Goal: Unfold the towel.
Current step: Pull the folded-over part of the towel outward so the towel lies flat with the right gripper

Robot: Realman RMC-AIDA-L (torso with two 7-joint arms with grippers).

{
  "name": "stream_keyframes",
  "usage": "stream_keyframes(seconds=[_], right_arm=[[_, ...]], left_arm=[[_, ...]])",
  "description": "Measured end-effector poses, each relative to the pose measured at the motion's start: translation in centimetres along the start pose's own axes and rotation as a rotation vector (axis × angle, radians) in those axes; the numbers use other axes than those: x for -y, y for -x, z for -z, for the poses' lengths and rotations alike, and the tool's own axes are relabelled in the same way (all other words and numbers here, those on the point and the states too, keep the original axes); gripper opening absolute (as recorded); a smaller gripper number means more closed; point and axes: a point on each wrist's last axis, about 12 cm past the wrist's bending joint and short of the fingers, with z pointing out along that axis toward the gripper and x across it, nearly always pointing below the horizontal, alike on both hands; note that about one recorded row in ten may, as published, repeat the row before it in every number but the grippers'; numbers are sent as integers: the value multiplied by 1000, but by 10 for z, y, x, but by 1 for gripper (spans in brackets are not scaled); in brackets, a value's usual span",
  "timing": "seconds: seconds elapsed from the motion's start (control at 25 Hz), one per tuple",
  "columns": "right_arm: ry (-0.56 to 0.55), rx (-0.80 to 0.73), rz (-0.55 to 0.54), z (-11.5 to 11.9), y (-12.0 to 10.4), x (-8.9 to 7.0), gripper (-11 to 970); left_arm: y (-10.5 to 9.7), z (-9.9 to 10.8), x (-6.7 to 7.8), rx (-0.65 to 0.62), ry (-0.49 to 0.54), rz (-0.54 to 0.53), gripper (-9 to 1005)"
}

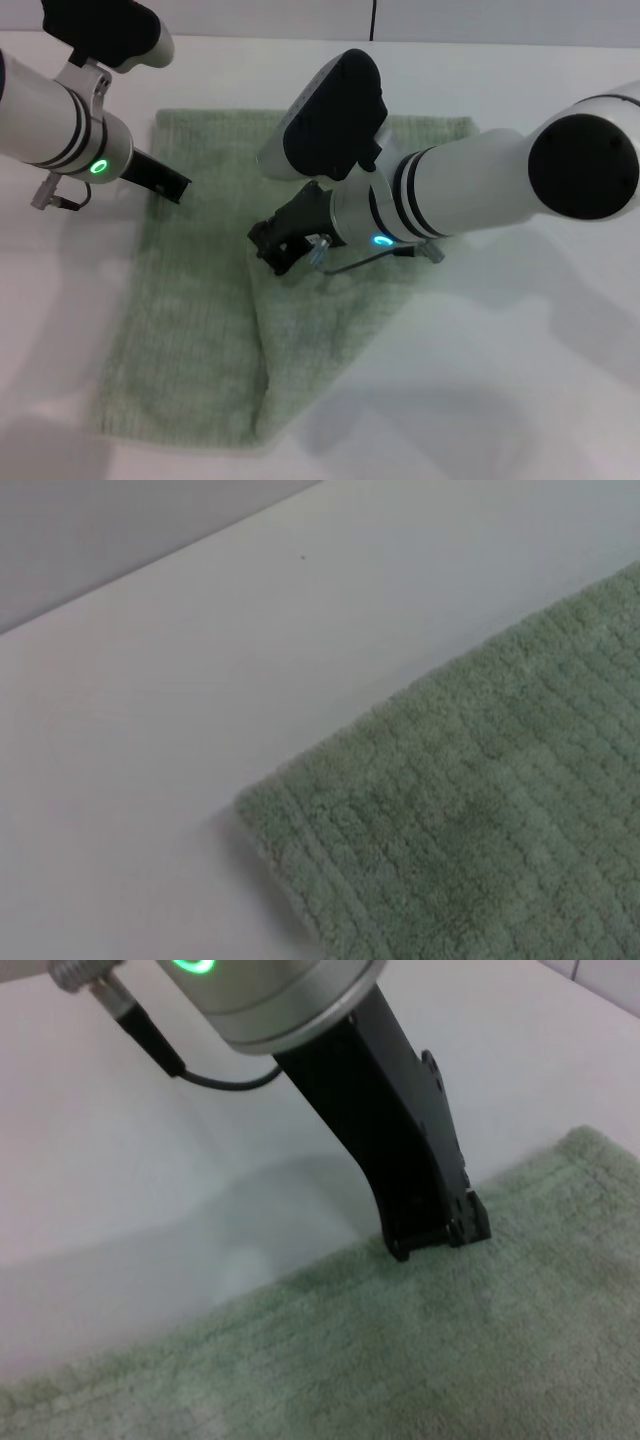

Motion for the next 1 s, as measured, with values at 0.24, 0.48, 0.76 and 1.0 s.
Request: stream_keyframes(seconds=[0.24,0.48,0.76,1.0], right_arm=[[-1,29,14,10,7,1,-2],[8,31,42,26,14,-1,-1],[11,7,82,55,22,-2,-1],[5,-14,114,70,25,-4,-2]], left_arm=[[0,0,0,-1,0,0,41],[0,0,0,-3,4,-3,42],[1,1,0,-4,4,-5,43],[1,1,0,-3,4,-5,44]])
